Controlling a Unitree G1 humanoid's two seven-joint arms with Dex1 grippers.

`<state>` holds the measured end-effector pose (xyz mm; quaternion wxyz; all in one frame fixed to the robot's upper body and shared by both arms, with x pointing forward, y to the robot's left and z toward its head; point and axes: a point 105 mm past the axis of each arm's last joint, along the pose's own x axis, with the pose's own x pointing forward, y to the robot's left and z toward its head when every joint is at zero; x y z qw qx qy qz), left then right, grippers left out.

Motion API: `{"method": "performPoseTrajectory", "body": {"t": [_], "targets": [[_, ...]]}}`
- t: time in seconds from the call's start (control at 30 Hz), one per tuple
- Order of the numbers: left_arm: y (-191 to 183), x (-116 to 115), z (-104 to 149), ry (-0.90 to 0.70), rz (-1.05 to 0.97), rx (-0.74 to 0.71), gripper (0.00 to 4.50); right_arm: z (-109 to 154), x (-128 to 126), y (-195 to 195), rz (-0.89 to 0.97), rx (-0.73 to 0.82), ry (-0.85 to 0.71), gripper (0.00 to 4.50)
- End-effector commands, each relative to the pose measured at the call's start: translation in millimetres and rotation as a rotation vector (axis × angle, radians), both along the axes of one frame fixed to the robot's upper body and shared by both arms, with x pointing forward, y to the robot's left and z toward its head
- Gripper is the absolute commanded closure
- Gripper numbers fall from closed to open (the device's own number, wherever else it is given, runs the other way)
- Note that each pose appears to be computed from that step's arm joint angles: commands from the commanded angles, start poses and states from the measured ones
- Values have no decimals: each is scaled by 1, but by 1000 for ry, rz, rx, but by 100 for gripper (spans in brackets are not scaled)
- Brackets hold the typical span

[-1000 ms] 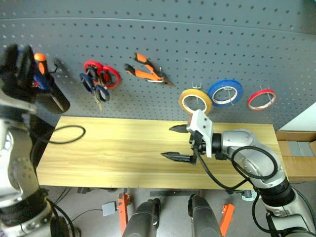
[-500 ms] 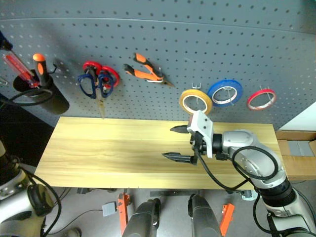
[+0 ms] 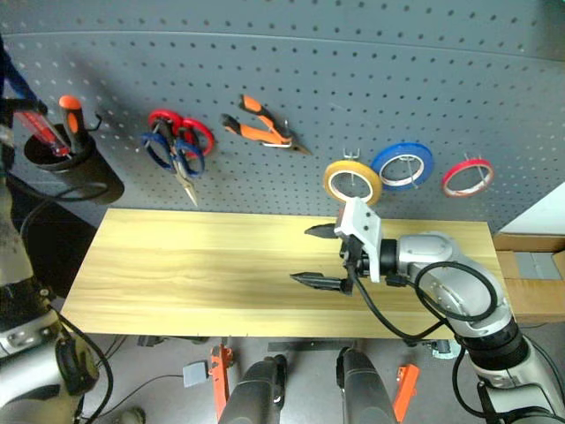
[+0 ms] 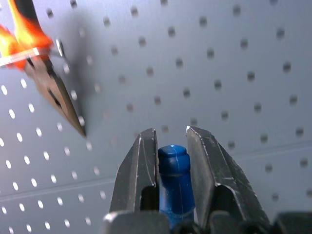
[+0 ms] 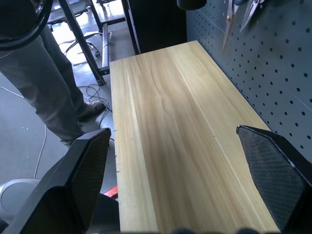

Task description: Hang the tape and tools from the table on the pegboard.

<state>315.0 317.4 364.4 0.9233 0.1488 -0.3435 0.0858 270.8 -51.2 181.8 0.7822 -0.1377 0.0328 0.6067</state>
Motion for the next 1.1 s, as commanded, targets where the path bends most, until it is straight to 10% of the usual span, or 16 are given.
{"method": "performPoseTrajectory", "body": {"t": [0.03, 0.2, 0.6, 0.77, 1.1], "targets": [[5, -7, -3, -32, 39, 6, 397, 9, -6, 0, 9, 6, -42, 0], [8, 0, -22, 10, 69, -6, 397, 10, -6, 1, 7, 7, -44, 0], [-30, 1, 10, -79, -141, -22, 4, 10, -8, -1, -2, 7, -39, 0], [-116, -7, 14, 51, -558, 66, 4, 8, -9, -2, -1, 7, -32, 0], [-153, -20, -53, 440, -759, 53, 4, 5, -17, -9, 20, 28, -7, 0]]}}
